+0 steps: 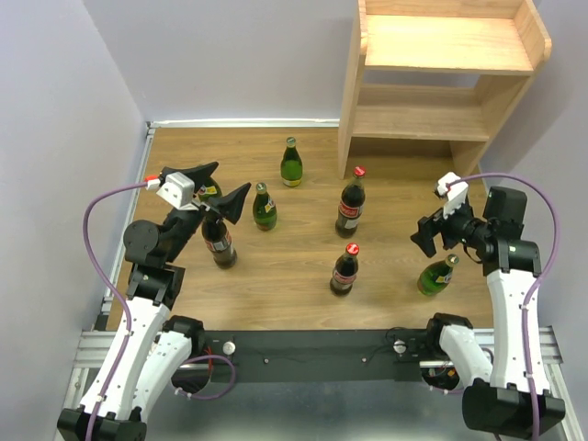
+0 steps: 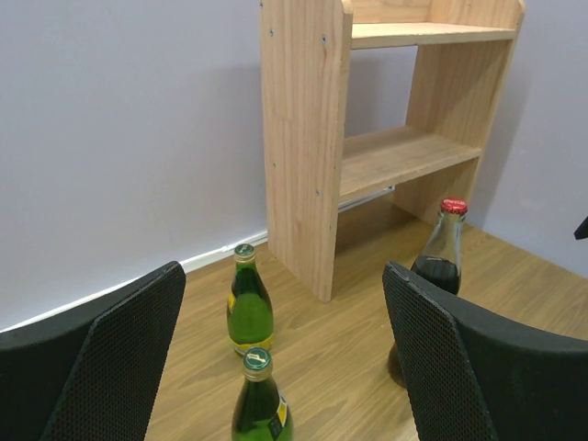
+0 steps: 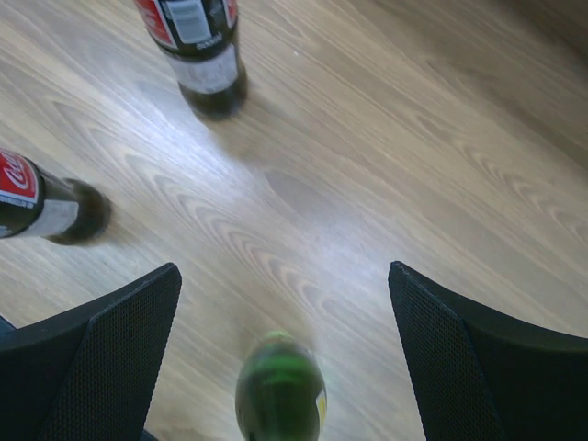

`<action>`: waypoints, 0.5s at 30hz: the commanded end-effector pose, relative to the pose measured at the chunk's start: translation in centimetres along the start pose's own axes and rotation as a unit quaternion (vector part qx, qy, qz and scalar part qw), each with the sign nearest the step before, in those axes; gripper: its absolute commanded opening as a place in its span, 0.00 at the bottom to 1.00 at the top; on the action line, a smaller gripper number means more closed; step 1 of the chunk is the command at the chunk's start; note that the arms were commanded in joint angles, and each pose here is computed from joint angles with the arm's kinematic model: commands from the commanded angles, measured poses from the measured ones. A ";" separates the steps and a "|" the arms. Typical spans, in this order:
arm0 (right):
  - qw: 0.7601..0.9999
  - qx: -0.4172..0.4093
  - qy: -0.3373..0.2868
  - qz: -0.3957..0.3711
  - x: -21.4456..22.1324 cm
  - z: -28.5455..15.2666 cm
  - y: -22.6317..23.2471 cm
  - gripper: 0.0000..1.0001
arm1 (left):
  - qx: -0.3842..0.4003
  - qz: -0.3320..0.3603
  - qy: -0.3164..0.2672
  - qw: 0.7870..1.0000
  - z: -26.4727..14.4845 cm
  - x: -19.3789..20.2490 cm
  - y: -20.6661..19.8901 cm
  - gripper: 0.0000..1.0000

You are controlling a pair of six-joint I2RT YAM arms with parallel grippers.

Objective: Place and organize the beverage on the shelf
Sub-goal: Move the drink to the center of the board.

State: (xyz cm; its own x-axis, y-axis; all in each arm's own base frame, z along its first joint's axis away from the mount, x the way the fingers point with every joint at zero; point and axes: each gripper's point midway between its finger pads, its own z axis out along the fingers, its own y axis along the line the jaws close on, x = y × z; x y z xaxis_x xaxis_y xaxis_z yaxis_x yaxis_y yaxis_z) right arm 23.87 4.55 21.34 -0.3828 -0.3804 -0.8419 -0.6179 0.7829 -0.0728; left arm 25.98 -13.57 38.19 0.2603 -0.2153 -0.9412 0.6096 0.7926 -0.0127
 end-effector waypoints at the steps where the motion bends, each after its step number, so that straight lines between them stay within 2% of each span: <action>1: 0.998 0.050 0.042 0.006 0.6 -2.0 -0.9 1.00 | 0.019 0.007 -0.014 1.000 -0.1 -1.0 -0.8 0.96; 6: 0.996 0.065 0.059 0.005 1.0 -2.3 -1.5 1.00 | 0.020 0.009 -0.017 1.000 -0.2 -1.1 -1.0 0.96; 9: 0.993 0.081 0.087 -0.013 1.5 -3.2 -2.1 1.00 | 0.022 0.009 -0.017 1.000 -0.3 -1.0 -1.1 0.96; 15: 0.983 0.058 0.168 -0.036 3.8 -4.7 -1.6 1.00 | 0.025 0.008 -0.016 1.000 -0.2 -1.0 -1.2 0.96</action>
State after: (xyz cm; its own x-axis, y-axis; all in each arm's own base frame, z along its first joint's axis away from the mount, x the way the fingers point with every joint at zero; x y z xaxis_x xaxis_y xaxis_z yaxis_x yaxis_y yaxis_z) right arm 22.56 1.17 21.80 -0.4875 -0.4736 -0.7335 -0.5405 0.8235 -0.1724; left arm 25.52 -13.77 38.51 0.2699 -0.2200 -0.9374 0.6192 0.7852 -0.0060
